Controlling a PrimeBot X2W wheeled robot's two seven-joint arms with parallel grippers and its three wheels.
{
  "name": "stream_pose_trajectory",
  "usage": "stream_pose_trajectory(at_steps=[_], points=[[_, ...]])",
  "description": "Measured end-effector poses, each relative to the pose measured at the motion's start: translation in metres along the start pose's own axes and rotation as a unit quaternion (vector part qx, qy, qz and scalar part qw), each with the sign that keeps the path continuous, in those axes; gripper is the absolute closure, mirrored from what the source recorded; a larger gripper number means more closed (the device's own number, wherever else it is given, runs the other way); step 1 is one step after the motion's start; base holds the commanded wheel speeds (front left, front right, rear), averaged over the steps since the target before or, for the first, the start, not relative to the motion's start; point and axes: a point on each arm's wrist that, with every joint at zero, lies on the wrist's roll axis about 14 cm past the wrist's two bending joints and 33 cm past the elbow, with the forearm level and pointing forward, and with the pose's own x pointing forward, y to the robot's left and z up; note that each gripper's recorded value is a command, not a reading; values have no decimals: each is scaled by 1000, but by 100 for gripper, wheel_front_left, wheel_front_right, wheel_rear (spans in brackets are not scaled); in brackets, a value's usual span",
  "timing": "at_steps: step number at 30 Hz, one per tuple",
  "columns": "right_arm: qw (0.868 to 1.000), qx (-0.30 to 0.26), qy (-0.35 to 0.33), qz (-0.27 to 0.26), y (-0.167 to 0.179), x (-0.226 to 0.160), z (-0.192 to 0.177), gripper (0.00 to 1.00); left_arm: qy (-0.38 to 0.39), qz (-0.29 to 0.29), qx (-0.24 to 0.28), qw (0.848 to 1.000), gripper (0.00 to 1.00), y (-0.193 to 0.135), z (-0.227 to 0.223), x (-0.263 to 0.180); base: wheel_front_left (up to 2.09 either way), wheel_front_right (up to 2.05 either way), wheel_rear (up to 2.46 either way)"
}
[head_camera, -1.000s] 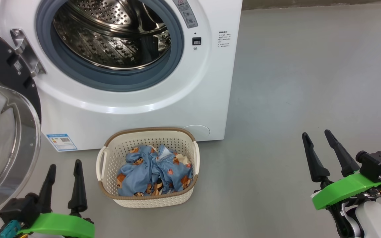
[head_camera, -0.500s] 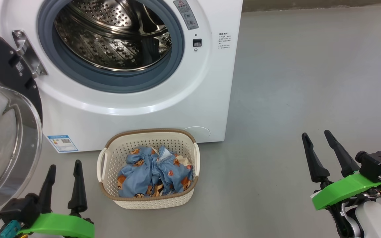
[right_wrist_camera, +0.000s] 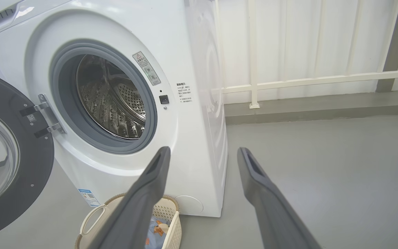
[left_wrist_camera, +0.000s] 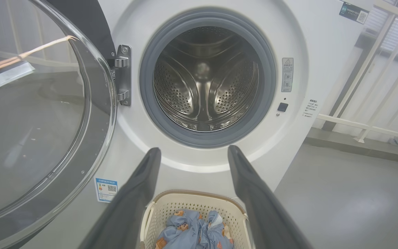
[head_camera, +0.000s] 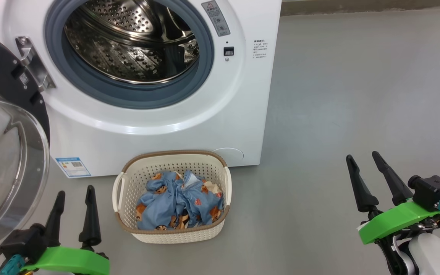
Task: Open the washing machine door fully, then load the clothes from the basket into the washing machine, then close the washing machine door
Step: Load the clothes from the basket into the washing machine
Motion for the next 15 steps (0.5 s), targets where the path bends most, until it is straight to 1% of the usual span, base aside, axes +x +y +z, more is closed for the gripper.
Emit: stream_pose_trajectory(at_steps=[9,15], points=[[1000,-1,1,4,2,0,-1,0,0,1,0,1000,0,1,0,-1,105,-106,1],[1000,0,4,4,2,1,-3,0,2,4,0,1000,0,3,-1,-1,144,-146,2]])
